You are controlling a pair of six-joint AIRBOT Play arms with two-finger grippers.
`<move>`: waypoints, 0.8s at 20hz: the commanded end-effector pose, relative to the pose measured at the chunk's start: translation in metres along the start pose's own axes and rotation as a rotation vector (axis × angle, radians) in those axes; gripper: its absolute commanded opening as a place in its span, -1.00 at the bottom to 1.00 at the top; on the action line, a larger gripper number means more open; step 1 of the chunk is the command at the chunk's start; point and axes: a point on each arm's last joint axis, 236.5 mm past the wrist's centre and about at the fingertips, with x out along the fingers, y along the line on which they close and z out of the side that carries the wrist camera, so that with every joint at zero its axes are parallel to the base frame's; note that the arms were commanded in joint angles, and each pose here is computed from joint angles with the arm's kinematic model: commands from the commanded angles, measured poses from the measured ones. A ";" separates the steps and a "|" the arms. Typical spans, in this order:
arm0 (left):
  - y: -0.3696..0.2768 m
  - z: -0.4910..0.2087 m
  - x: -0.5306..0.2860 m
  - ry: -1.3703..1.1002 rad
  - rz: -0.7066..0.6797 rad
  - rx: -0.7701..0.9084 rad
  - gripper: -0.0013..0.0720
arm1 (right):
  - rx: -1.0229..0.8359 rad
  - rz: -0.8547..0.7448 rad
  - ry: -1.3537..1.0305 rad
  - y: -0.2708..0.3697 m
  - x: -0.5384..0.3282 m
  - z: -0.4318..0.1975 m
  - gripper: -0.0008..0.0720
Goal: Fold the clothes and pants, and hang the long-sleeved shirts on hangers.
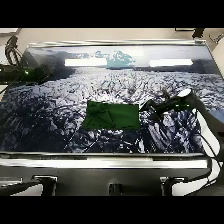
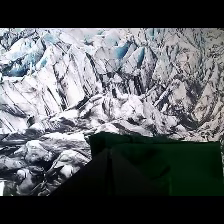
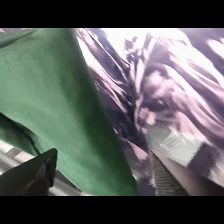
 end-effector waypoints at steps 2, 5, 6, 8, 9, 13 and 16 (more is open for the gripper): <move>-0.007 -0.002 -0.002 0.003 -0.014 0.004 -0.90 | -0.012 0.144 0.067 0.009 0.021 -0.005 0.71; -0.016 -0.004 0.000 0.007 -0.029 0.014 -0.90 | -0.015 0.159 0.077 0.007 0.030 -0.004 0.67; -0.020 -0.005 0.001 0.007 -0.037 0.016 -0.90 | -0.026 0.155 0.093 0.008 0.037 -0.008 0.66; -0.027 -0.004 0.003 0.000 -0.046 0.019 -0.90 | -0.069 0.143 0.140 0.013 0.055 -0.021 0.47; -0.029 -0.004 0.004 -0.002 -0.051 0.019 -0.90 | -0.114 0.138 0.160 0.017 0.063 -0.028 0.23; -0.030 -0.005 0.004 0.000 -0.052 0.006 -0.90 | -0.187 0.165 0.140 0.036 0.058 -0.023 -0.88; -0.030 -0.005 0.004 0.000 -0.052 0.007 -0.90 | -0.251 0.204 0.038 0.066 0.005 0.001 -0.88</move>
